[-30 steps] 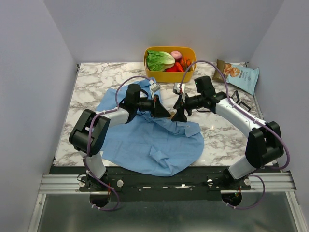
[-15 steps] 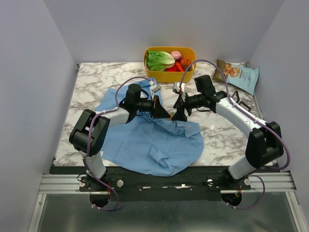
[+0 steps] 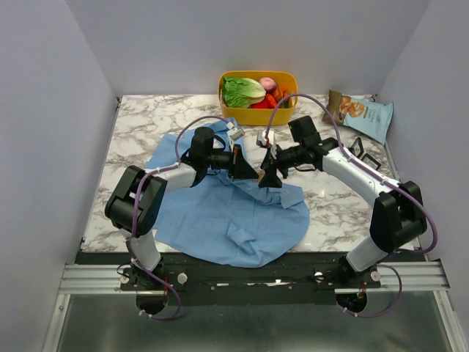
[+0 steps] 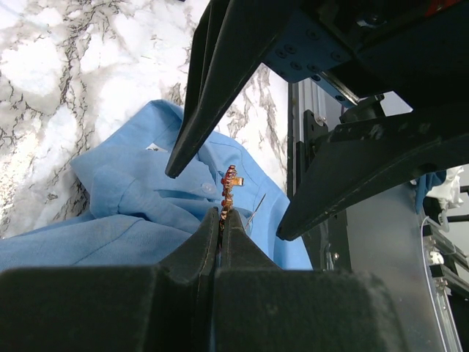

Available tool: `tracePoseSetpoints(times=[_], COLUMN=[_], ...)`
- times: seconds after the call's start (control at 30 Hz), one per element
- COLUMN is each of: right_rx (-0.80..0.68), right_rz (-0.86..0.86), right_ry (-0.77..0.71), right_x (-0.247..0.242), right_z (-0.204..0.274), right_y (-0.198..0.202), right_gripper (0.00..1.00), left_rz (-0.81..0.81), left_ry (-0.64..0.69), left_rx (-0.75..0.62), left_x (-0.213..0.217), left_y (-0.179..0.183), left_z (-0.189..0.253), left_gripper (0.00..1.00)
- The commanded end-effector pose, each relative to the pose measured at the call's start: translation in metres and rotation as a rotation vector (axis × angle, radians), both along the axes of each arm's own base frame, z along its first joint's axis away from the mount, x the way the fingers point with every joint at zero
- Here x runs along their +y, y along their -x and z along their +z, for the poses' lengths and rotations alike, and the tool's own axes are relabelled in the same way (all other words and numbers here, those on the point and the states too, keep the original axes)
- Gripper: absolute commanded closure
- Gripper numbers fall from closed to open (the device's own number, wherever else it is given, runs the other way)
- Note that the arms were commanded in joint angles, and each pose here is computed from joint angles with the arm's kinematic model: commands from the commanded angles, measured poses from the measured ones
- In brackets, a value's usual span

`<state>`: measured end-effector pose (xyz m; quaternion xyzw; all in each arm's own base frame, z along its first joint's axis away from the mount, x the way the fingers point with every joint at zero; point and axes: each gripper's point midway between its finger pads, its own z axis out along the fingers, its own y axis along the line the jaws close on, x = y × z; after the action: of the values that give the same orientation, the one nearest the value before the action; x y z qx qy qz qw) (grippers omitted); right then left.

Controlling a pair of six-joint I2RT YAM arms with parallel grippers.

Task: Remove the brooch from the garment
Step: Close the brooch.

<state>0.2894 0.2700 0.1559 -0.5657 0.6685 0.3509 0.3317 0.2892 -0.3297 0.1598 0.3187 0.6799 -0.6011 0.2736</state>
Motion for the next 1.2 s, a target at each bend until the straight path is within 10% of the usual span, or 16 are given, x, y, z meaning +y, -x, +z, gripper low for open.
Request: tracePoseSetpoints(times=[0.0, 1.17], right_rx=[-0.034, -0.002], right_rz=[-0.020, -0.011], right_ry=[0.044, 0.020], right_x=[-0.003, 0.004], right_z=[-0.003, -0.005], right_y=[-0.009, -0.009], right_gripper=[0.23, 0.47], left_rz=[0.006, -0.015], left_ry=[0.007, 0.017], left_rx=[-0.034, -0.021], left_x=[-0.003, -0.003], left_y=[-0.006, -0.002], left_z=[0.007, 0.007], left_gripper=[1.00, 1.00])
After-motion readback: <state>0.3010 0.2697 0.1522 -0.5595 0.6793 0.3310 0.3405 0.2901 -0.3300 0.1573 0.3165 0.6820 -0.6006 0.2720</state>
